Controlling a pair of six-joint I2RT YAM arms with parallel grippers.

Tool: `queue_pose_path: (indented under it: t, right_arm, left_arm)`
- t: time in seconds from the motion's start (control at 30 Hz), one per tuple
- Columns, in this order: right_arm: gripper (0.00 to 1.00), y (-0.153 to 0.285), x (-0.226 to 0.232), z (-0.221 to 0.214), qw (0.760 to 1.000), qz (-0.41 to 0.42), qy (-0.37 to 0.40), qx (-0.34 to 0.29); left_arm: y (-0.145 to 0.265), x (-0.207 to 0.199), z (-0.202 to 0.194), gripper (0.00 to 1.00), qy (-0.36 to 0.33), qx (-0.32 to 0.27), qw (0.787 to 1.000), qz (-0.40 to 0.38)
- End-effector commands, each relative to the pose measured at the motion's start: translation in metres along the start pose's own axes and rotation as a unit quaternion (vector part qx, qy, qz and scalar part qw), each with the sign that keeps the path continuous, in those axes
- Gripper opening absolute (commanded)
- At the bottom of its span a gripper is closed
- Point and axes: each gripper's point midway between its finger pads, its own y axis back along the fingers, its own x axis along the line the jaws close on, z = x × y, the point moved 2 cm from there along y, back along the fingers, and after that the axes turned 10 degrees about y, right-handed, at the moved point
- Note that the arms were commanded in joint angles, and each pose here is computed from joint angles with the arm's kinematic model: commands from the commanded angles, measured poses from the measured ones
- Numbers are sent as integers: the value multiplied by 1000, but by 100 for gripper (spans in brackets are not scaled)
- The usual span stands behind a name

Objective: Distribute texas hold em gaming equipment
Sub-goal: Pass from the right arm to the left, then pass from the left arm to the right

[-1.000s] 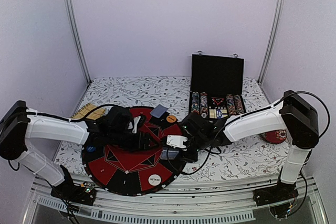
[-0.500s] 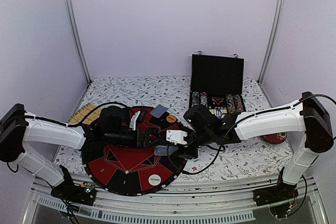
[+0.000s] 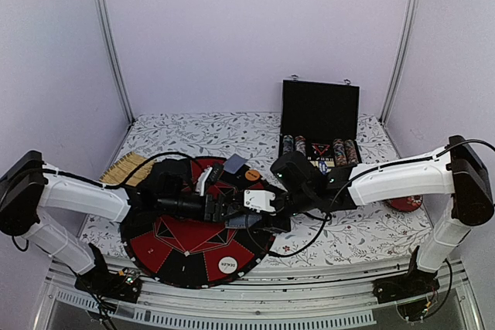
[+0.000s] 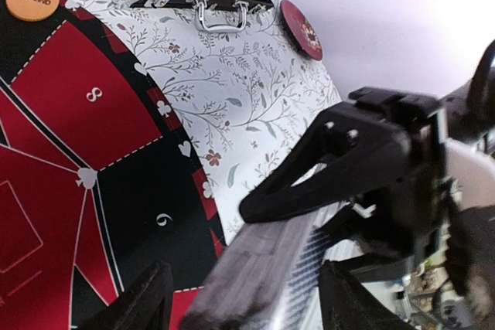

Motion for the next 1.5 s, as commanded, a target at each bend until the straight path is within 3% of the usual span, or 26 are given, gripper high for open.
queue_pose_path:
  t: [0.0,0.23,0.27,0.33,0.53,0.63,0.73,0.9,1.0,1.03,1.1,1.17,1.47]
  right_arm:
    - [50,22,-10,35,998,-18,19,-56]
    - [50,19,-11,30,998,-27,20,-53]
    - [50,20,-12,30,998,-30,21,-53]
    - [55,20,-13,28,998,-36,23,-50]
    - [84,15,-11,22,998,-47,37,-35]
    - [88,12,-10,20,997,-56,43,-34]
    - [86,11,-11,20,997,-59,41,-30]
    - [61,14,-14,18,997,-69,36,-20]
    - [55,16,-14,18,997,-70,33,-19]
    - [54,16,-15,17,997,-72,32,-17]
    - [53,17,-17,17,996,-78,31,-15]
    - [52,18,-18,18,996,-80,30,-17]
    - [52,21,-21,22,995,-87,28,-25]
  left_arm:
    - [-7,-2,-3,56,-12,9,1000,-6]
    - [-7,-26,-3,1,-27,16,998,-59]
    - [-6,-30,-3,0,-29,15,997,-70]
    - [-2,-36,-5,0,-33,14,996,-87]
    - [4,-42,-4,0,-37,8,995,-95]
    - [4,-45,-4,0,-38,9,994,-103]
    - [4,-45,-4,0,-36,10,994,-103]
    - [6,-43,-4,0,-34,8,995,-97]
    - [6,-39,-3,0,-35,7,996,-81]
    - [6,-38,-3,5,-35,6,997,-74]
    - [5,-31,0,18,-34,1,998,-47]
    - [5,-24,3,26,-37,-4,999,-15]
    - [14,-6,10,29,-35,-15,997,67]
